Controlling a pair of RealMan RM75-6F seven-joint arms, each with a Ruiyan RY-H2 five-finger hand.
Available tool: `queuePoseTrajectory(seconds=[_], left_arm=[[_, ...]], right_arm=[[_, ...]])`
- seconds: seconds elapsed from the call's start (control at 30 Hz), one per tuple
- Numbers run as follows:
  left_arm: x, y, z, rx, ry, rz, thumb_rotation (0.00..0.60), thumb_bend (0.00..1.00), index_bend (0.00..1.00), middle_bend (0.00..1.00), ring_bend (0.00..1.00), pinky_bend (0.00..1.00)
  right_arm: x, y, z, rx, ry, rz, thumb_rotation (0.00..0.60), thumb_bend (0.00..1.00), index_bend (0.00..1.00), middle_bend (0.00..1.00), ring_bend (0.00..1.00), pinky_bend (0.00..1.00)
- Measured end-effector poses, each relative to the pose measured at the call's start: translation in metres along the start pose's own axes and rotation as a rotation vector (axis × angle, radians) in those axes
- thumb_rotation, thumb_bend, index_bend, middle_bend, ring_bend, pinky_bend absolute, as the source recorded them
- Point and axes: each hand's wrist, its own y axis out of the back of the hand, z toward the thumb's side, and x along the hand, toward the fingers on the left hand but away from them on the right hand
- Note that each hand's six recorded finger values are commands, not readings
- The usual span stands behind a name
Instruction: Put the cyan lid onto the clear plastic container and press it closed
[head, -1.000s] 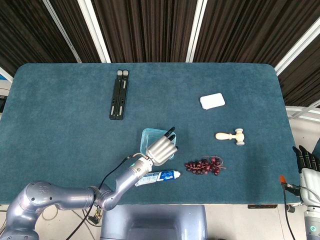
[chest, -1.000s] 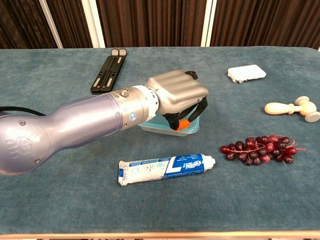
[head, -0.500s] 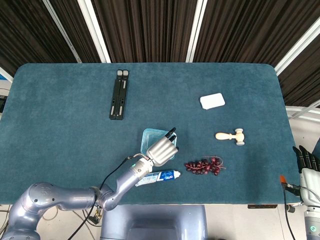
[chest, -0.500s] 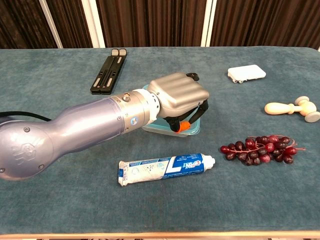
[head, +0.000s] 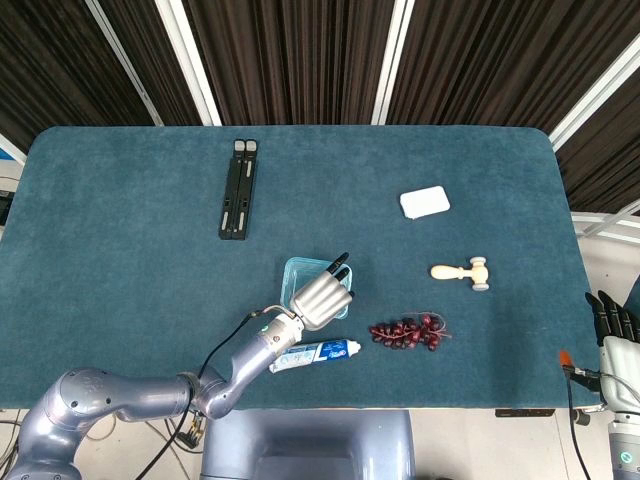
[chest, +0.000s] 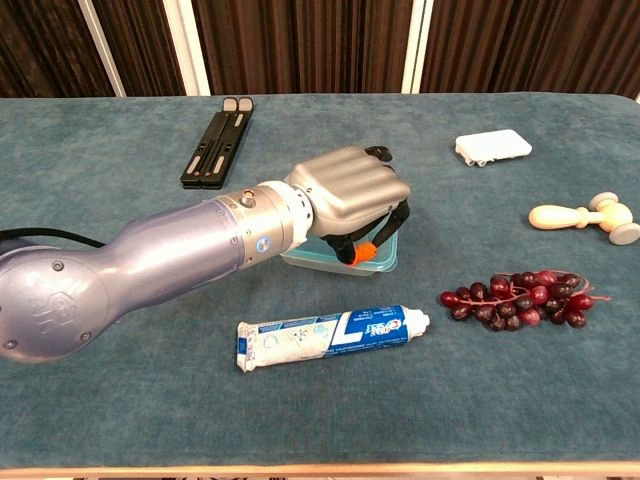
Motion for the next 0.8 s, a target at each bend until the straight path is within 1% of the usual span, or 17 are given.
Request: queuePoseTrajectory(seconds=[0.1, 0.17, 0.2, 0.27, 0.37, 0.4, 0.43, 0.5, 0.53, 0.63, 0.73, 0.8], left_arm=[[0.0, 0.002, -0.002, -0.007, 0.006, 0.01, 0.6, 0.55, 0.63, 0.56, 0.21, 0.06], [0.0, 0.009, -0.005, -0.019, 0.015, 0.03, 0.6, 0.54, 0.62, 0.55, 0.21, 0.06], [0.0, 0.013, -0.006, -0.027, 0.019, 0.041, 0.6, 0.54, 0.61, 0.54, 0.21, 0.06], [-0.001, 0.023, -0.01, -0.052, 0.031, 0.073, 0.6, 0.52, 0.56, 0.5, 0.2, 0.06], [-0.004, 0.044, -0.02, -0.095, 0.055, 0.133, 0.6, 0.44, 0.4, 0.34, 0.12, 0.04], [-0.006, 0.05, -0.023, -0.108, 0.064, 0.152, 0.6, 0.4, 0.33, 0.28, 0.08, 0.03], [-0.008, 0.055, -0.027, -0.121, 0.074, 0.169, 0.6, 0.36, 0.28, 0.23, 0.04, 0.02], [-0.015, 0.066, -0.036, -0.146, 0.093, 0.196, 0.6, 0.3, 0.21, 0.16, 0.01, 0.02], [-0.019, 0.07, -0.04, -0.156, 0.102, 0.204, 0.6, 0.27, 0.19, 0.14, 0.0, 0.02], [-0.034, 0.081, -0.057, -0.178, 0.142, 0.224, 0.6, 0.24, 0.17, 0.1, 0.0, 0.02], [-0.06, 0.088, -0.081, -0.199, 0.207, 0.237, 0.6, 0.22, 0.17, 0.08, 0.0, 0.01], [-0.08, 0.089, -0.098, -0.211, 0.259, 0.243, 0.6, 0.22, 0.16, 0.07, 0.0, 0.01]], right_arm=[[0.0, 0.0, 0.0, 0.0, 0.001, -0.001, 0.6, 0.36, 0.04, 0.0, 0.0, 0.0], [0.0, 0.0, 0.0, 0.001, 0.002, -0.002, 0.6, 0.36, 0.04, 0.0, 0.0, 0.0], [0.0, 0.0, 0.0, 0.001, 0.002, -0.002, 0.6, 0.36, 0.04, 0.0, 0.0, 0.0], [0.0, 0.0, 0.0, 0.002, 0.003, -0.002, 0.6, 0.36, 0.04, 0.0, 0.0, 0.0], [0.0, 0.0, 0.0, 0.005, 0.004, -0.003, 0.6, 0.36, 0.04, 0.0, 0.0, 0.0], [0.0, 0.0, 0.0, 0.006, 0.004, -0.003, 0.6, 0.36, 0.04, 0.0, 0.0, 0.0], [0.0, 0.0, 0.0, 0.006, 0.004, -0.003, 0.6, 0.36, 0.04, 0.0, 0.0, 0.0], [0.0, -0.001, 0.0, 0.009, 0.006, -0.003, 0.6, 0.36, 0.04, 0.0, 0.0, 0.0], [0.0, -0.001, 0.0, 0.011, 0.007, -0.003, 0.6, 0.36, 0.04, 0.0, 0.0, 0.0], [0.0, -0.001, 0.001, 0.014, 0.012, -0.004, 0.6, 0.36, 0.04, 0.0, 0.0, 0.0], [0.0, 0.0, 0.002, 0.021, 0.019, -0.007, 0.6, 0.36, 0.04, 0.0, 0.0, 0.0], [0.0, 0.0, 0.003, 0.027, 0.028, -0.009, 0.6, 0.36, 0.04, 0.0, 0.0, 0.0]])
